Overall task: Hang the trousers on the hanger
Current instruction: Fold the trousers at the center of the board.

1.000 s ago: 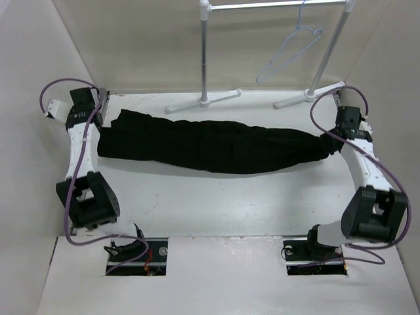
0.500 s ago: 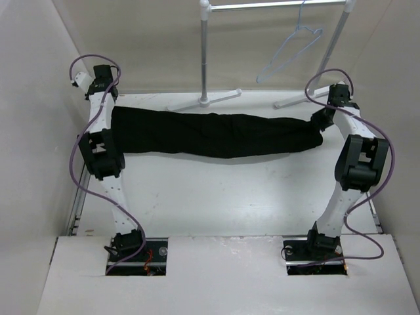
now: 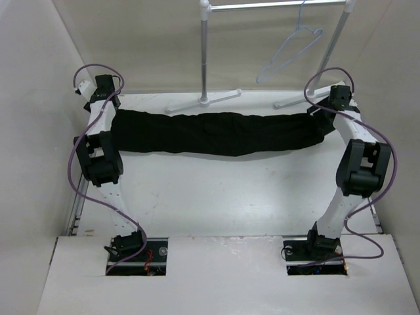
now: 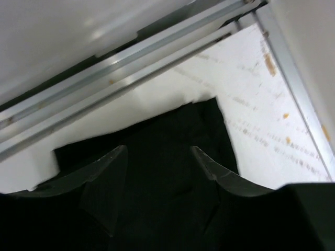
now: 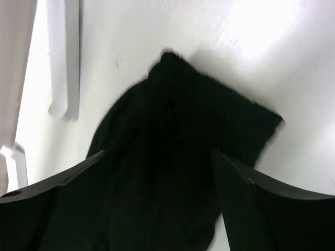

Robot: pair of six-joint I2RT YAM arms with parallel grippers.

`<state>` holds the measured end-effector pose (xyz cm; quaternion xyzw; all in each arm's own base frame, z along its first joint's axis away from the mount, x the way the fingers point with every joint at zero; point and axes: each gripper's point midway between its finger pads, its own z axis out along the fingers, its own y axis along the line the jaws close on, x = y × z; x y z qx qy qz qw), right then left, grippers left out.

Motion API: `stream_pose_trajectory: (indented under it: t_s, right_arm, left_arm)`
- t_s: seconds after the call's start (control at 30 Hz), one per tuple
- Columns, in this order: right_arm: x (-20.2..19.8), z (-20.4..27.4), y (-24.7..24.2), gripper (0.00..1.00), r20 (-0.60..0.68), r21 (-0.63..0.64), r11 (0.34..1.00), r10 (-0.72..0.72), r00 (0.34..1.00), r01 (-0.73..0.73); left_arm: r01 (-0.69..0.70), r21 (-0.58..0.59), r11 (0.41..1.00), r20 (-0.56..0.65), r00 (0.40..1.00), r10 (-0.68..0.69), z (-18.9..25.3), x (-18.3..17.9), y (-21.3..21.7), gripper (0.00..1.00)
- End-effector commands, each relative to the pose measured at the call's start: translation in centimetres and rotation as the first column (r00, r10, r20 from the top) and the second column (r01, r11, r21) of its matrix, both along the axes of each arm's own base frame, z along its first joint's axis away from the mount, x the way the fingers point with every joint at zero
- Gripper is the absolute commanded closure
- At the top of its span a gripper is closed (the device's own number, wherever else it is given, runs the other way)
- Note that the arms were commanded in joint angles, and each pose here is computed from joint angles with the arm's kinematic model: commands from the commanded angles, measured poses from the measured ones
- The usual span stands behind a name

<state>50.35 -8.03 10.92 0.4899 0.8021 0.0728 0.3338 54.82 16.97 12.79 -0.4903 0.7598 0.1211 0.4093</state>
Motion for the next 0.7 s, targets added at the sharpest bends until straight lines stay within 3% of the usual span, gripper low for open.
stream_pose_trajectory:
  t_s: [0.0,0.07,0.1,0.13,0.17,0.23,0.33,0.47,0.6,0.63,0.67]
  right_arm:
    - [-1.5,6.6,0.0,0.21,0.178,-0.075,0.997,0.025,0.984,-0.012]
    - [-3.9,5.3,-0.5,0.34,0.168,-0.056,0.998,-0.013,0.986,0.023]
    - [-4.9,4.3,-0.6,0.5,0.158,-0.042,0.998,-0.029,0.987,0.036]
    - [-5.8,3.1,-0.6,0.59,0.143,-0.026,0.999,-0.038,0.989,0.043]
    - [-6.4,2.1,-0.7,0.6,0.13,-0.015,0.999,-0.045,0.99,0.047]
    - [-7.0,0.4,-0.6,0.54,0.116,0.015,0.999,-0.037,0.993,0.036]
    - [-6.6,-1.5,-0.3,0.34,0.112,0.064,0.998,0.001,0.994,-0.008]
    - [-5.3,-3.3,-0.7,0.29,0.1,0.115,0.993,0.006,0.995,-0.018]
    - [-4.0,-4.9,-1.4,0.36,0.077,0.145,0.989,-0.031,0.997,0.02]
    - [-3.8,-5.2,-1.4,0.45,0.071,0.157,0.987,-0.039,0.997,0.027]
    - [-3.9,-5.5,-1.6,0.61,0.059,0.162,0.986,-0.054,0.997,0.044]
  left_arm:
    - [0.059,0.002,0.998,0.204,0.977,-0.058,8.2,-1.9,-3.5,0.51]
    - [0.126,-0.051,0.991,0.215,0.97,-0.113,6.2,-3.1,-7.5,0.51]
    - [0.159,-0.084,0.984,0.212,0.967,-0.138,4.8,-3.6,-9.3,0.51]
    - [0.18,-0.117,0.977,0.2,0.967,-0.155,3.4,-4.0,-10.5,0.51]
    - [0.188,-0.15,0.971,0.188,0.969,-0.159,2.1,-4.4,-11.2,0.51]
    - [0.188,-0.206,0.96,0.165,0.974,-0.156,-0.3,-4.9,-11.9,0.52]
    - [0.172,-0.243,0.955,0.141,0.98,-0.14,-2.6,-4.9,-10.8,0.52]
    - [0.128,-0.288,0.949,0.079,0.991,-0.11,-6.0,-5.3,-8.7,0.52]
    - [0.054,-0.317,0.947,-0.002,0.998,-0.057,-9.5,-7.0,-6.5,0.53]
    - [0.041,-0.319,0.947,-0.018,0.999,-0.049,-10.1,-7.4,-6.0,0.53]
    - [0.02,-0.318,0.948,-0.037,0.999,-0.034,-10.6,-8.0,-5.5,0.53]
